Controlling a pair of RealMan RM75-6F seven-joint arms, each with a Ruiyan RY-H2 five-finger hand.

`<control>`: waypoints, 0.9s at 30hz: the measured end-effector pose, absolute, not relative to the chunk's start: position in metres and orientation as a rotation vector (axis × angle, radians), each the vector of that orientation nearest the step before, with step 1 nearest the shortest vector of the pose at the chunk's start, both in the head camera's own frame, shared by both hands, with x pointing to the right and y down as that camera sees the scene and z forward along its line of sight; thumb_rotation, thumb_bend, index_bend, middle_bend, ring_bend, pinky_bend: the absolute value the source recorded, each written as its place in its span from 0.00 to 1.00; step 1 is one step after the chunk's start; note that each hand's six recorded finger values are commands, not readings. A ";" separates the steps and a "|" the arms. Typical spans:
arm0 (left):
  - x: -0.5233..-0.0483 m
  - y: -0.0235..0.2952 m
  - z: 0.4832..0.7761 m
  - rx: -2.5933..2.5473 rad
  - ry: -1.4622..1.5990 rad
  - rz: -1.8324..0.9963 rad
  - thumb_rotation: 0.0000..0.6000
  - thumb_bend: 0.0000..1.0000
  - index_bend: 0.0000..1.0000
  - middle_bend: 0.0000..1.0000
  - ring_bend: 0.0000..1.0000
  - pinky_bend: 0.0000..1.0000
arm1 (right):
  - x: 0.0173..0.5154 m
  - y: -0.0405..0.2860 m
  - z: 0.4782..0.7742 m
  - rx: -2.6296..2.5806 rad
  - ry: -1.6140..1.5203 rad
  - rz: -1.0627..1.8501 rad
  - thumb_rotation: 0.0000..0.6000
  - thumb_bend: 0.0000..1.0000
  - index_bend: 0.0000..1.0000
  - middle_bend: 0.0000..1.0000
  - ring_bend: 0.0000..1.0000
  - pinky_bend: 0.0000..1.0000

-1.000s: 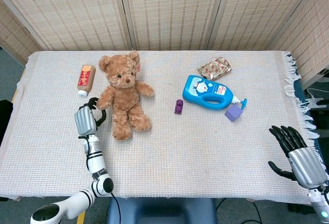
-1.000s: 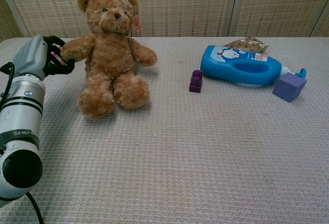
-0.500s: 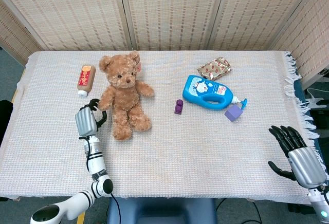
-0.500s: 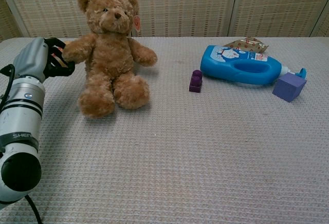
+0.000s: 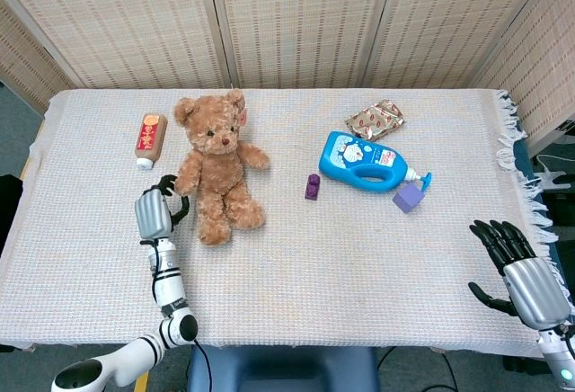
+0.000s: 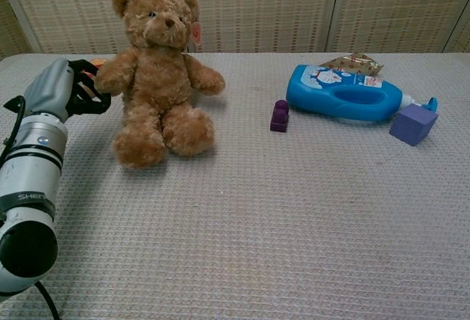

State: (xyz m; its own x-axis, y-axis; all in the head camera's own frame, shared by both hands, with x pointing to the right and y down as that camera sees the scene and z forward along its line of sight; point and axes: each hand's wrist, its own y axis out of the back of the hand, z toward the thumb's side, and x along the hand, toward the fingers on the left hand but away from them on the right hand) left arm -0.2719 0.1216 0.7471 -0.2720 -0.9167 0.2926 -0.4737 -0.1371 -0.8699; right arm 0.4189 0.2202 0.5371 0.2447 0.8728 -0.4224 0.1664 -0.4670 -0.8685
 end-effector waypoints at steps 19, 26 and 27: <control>-0.275 0.118 0.736 -1.550 1.709 -1.306 1.00 0.43 0.29 0.39 0.40 0.43 | 0.419 0.220 0.537 -1.810 -0.957 1.265 1.00 0.15 0.00 0.04 0.00 0.04; -0.297 0.119 0.710 -1.573 1.530 -1.188 1.00 0.43 0.15 0.14 0.20 0.40 | 0.418 0.220 0.538 -1.812 -0.954 1.264 1.00 0.15 0.00 0.04 0.00 0.04; -0.302 0.121 0.706 -1.576 1.497 -1.177 1.00 0.43 0.14 0.11 0.17 0.40 | 0.418 0.220 0.538 -1.811 -0.953 1.266 1.00 0.15 0.00 0.04 0.00 0.04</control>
